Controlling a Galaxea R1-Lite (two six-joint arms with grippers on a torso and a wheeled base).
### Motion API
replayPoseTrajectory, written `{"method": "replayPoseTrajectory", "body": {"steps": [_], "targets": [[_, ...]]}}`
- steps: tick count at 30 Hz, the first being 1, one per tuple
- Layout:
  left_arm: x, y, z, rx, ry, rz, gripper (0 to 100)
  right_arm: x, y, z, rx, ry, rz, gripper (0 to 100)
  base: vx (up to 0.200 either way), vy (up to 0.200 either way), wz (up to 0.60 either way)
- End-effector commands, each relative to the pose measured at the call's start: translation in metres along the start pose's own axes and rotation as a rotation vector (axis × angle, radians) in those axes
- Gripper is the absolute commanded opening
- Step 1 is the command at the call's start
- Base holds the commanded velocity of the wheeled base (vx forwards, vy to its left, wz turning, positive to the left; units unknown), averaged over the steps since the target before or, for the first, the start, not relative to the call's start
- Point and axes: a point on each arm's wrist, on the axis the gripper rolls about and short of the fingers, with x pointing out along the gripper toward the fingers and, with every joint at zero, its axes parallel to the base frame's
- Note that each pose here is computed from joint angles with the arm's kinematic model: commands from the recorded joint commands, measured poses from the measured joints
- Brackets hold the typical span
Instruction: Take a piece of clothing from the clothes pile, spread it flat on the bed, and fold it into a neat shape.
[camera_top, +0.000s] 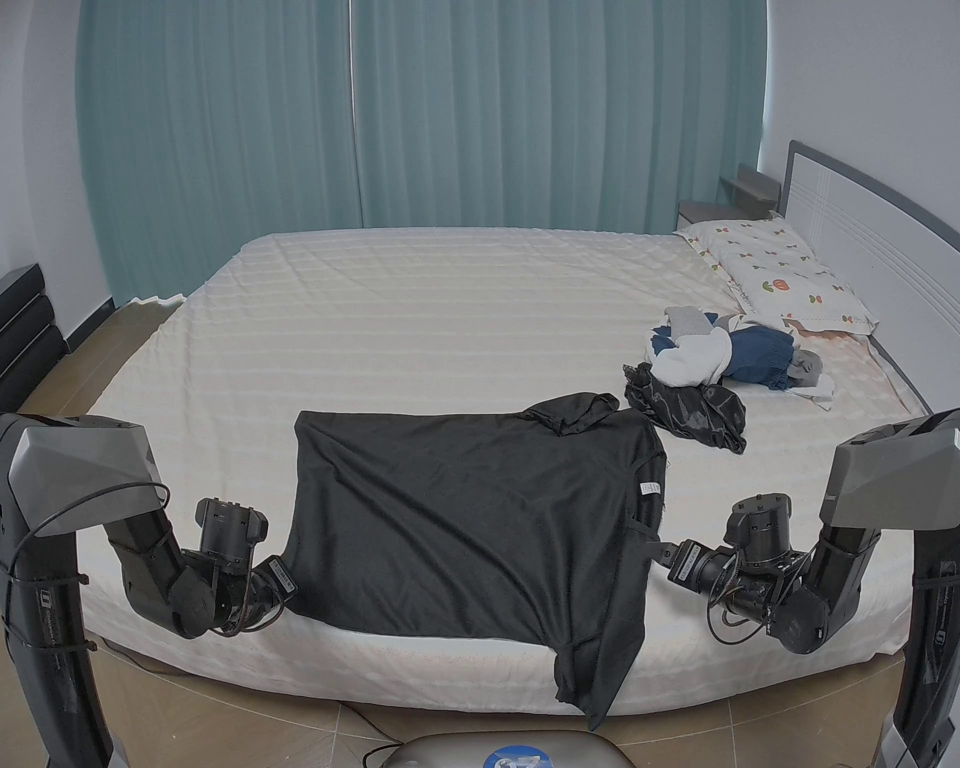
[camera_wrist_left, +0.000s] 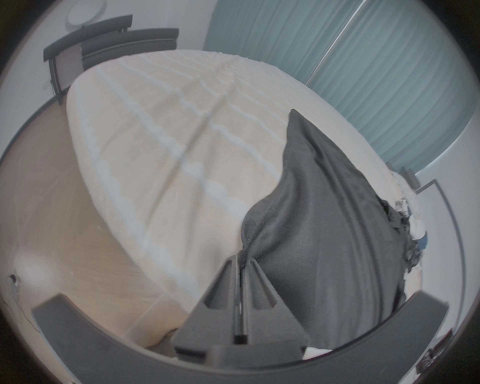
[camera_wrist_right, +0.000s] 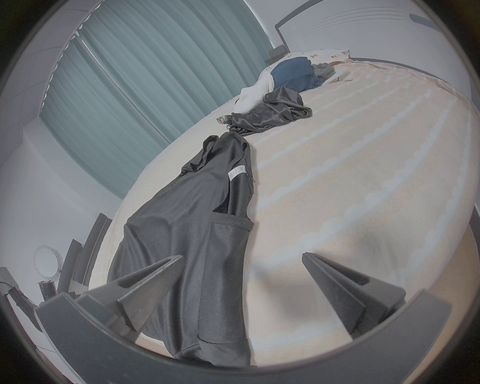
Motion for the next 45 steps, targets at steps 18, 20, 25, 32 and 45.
{"method": "replayPoseTrajectory", "body": {"steps": [18, 20, 25, 32, 45], "targets": [[-0.037, 0.038, 0.02, 0.104, -0.015, 0.226, 0, 0.026, 0.005, -0.002, -0.03, 0.002, 0.024, 100, 0.0, 0.0, 0.0], [-0.037, 0.042, 0.024, 0.094, -0.023, 0.236, 0, 0.028, 0.008, 0.0, -0.029, -0.009, 0.032, 100, 0.0, 0.0, 0.0], [-0.033, 0.051, 0.031, 0.093, -0.025, 0.262, 0, 0.039, 0.008, 0.006, -0.021, -0.028, 0.037, 100, 0.0, 0.0, 0.0], [-0.022, 0.061, 0.04, 0.069, -0.028, 0.292, 0, 0.061, 0.007, 0.015, 0.006, -0.017, 0.031, 100, 0.0, 0.0, 0.0], [-0.016, 0.076, 0.055, 0.047, -0.047, 0.327, 0, 0.063, 0.01, 0.02, 0.011, 0.021, 0.053, 100, 0.0, 0.0, 0.0]]}}
